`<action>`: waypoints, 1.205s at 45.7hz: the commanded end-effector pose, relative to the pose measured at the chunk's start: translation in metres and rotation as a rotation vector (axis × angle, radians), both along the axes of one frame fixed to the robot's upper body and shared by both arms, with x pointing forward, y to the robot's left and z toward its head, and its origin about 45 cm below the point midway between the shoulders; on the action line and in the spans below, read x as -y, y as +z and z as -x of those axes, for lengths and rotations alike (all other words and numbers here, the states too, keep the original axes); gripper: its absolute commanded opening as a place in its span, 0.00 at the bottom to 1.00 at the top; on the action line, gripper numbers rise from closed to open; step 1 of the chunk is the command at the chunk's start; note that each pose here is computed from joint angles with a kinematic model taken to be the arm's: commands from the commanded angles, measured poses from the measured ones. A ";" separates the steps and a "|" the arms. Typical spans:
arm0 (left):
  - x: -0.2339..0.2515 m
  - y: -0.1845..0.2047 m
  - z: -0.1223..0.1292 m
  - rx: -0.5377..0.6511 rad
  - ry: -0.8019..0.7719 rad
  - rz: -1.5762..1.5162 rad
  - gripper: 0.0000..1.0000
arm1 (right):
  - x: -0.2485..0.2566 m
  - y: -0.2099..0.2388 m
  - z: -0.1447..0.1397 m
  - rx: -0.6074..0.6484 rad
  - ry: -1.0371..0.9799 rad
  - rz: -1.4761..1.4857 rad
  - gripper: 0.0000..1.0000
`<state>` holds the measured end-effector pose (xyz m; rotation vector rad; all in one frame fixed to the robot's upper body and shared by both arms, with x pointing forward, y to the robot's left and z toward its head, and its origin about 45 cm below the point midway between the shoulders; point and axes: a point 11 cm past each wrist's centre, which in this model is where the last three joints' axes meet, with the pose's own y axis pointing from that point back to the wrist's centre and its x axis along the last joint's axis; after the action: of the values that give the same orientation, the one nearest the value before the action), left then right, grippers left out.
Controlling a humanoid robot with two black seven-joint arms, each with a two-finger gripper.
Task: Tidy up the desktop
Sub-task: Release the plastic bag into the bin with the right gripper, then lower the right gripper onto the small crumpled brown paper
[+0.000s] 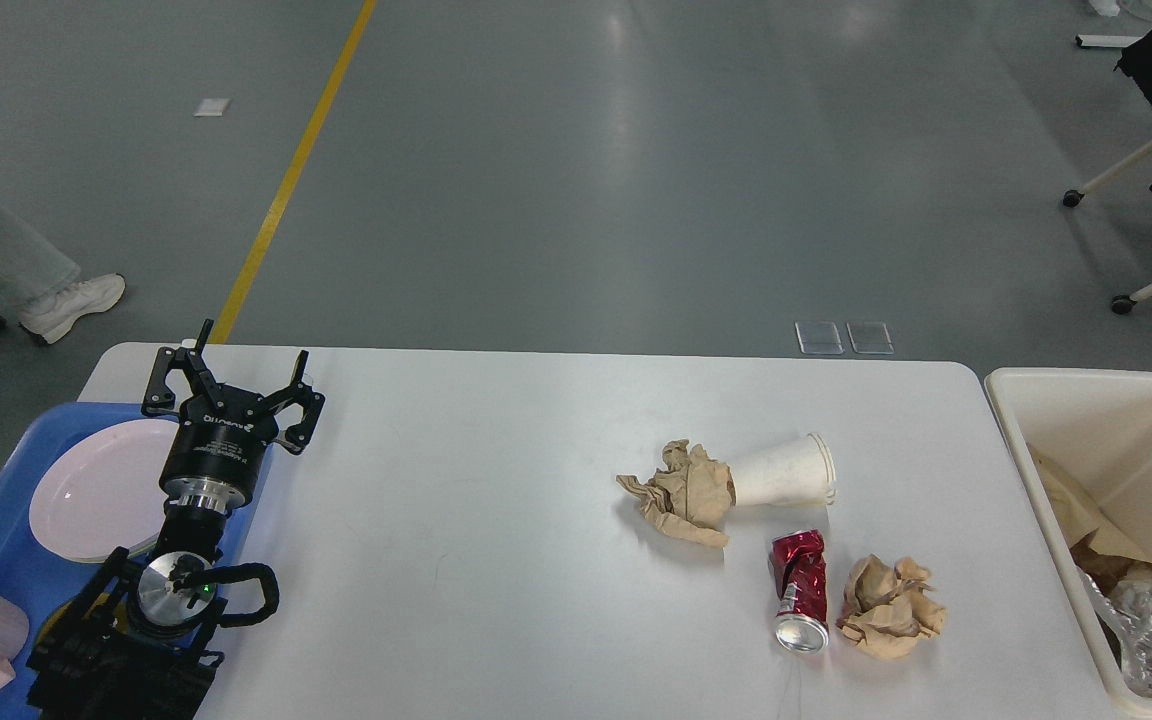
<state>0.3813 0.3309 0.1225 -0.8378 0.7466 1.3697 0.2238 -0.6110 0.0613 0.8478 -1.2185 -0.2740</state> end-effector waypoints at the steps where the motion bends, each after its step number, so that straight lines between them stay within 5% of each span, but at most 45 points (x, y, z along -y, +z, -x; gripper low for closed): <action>1: 0.000 0.000 0.000 0.000 0.000 0.000 0.96 | -0.002 0.014 -0.021 -0.041 0.078 0.021 1.00; 16: 0.000 0.000 0.000 0.000 0.000 0.000 0.96 | -0.052 0.111 -0.103 -0.332 0.446 0.082 1.00; 28: 0.000 0.000 0.000 0.000 0.000 0.000 0.97 | -0.191 0.238 -0.164 -0.617 0.790 0.080 1.00; 40: -0.001 0.000 0.000 0.001 0.002 -0.001 0.96 | -0.306 0.308 -0.140 -0.740 1.044 0.052 1.00; 55: 0.000 0.000 0.000 0.000 0.001 0.000 0.96 | -0.356 0.302 -0.077 -0.695 1.083 -0.340 1.00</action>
<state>0.3813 0.3316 0.1227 -0.8384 0.7446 1.3710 0.3112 -0.2617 0.3648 1.3236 0.0279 0.1636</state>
